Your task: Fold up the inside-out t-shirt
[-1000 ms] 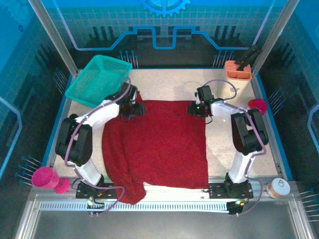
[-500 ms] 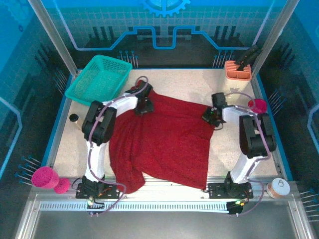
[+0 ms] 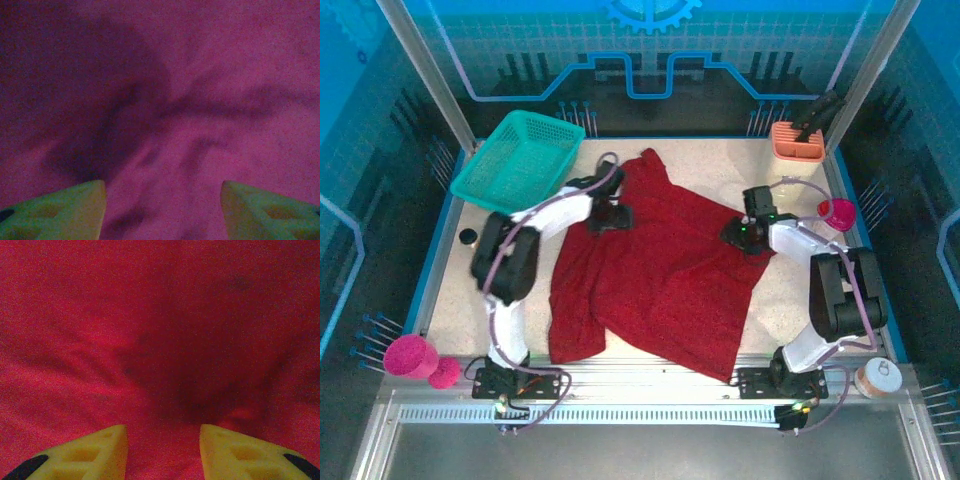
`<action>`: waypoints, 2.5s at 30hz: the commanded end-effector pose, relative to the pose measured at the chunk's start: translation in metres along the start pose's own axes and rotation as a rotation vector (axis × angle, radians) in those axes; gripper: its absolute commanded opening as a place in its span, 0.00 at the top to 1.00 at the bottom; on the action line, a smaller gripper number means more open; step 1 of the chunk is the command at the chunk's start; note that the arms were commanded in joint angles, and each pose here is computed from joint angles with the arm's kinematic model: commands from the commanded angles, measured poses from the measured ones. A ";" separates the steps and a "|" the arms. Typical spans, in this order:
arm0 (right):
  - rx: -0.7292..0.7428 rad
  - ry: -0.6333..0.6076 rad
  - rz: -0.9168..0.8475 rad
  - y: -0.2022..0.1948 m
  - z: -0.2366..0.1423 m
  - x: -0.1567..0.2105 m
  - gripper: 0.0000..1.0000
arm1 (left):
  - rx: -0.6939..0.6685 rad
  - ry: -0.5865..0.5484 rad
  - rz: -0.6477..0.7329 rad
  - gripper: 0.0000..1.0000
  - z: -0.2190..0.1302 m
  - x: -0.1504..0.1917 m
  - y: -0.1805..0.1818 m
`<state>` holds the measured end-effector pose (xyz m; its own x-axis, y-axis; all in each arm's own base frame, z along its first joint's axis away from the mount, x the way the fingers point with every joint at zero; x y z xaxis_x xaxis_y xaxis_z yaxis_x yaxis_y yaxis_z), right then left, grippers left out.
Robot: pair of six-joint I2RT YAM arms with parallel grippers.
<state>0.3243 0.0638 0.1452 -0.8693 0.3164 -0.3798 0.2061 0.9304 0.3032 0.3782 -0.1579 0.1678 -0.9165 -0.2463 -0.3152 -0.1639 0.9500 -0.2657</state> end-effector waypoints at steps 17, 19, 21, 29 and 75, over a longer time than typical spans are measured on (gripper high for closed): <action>0.036 0.087 0.102 0.018 0.093 -0.084 0.62 | -0.162 -0.087 -0.408 0.45 0.020 0.088 0.095; -0.060 0.059 0.039 0.031 0.101 -0.100 0.65 | -0.190 -0.085 -0.466 0.45 0.011 0.108 0.109; -0.104 0.070 0.066 0.039 0.105 -0.108 0.66 | -0.200 -0.070 -0.504 0.45 0.005 0.126 0.119; -0.254 0.028 0.016 0.089 0.135 -0.113 0.65 | -0.112 -0.017 -0.672 0.44 -0.021 0.185 0.146; 0.080 0.248 0.213 -0.034 0.029 0.006 0.59 | -0.149 0.250 -0.597 0.41 0.062 0.156 0.075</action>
<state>0.3366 0.0543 0.1126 -0.8531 0.5072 -0.1227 0.4038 0.7906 0.4604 0.2908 -0.1443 0.1018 -0.7276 -0.6671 -0.1600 -0.5626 0.7137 -0.4172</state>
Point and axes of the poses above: each hand's point on the last joint's axis, 136 mm out from that joint toward the fingers, its own z axis out along the fingers, its own y axis along the line the jaws close on, x = y × z, the point moved 10 cm from there along -z, back along the fingers, and after that the axes turned 7 degrees about -z, right-handed, at the moved point
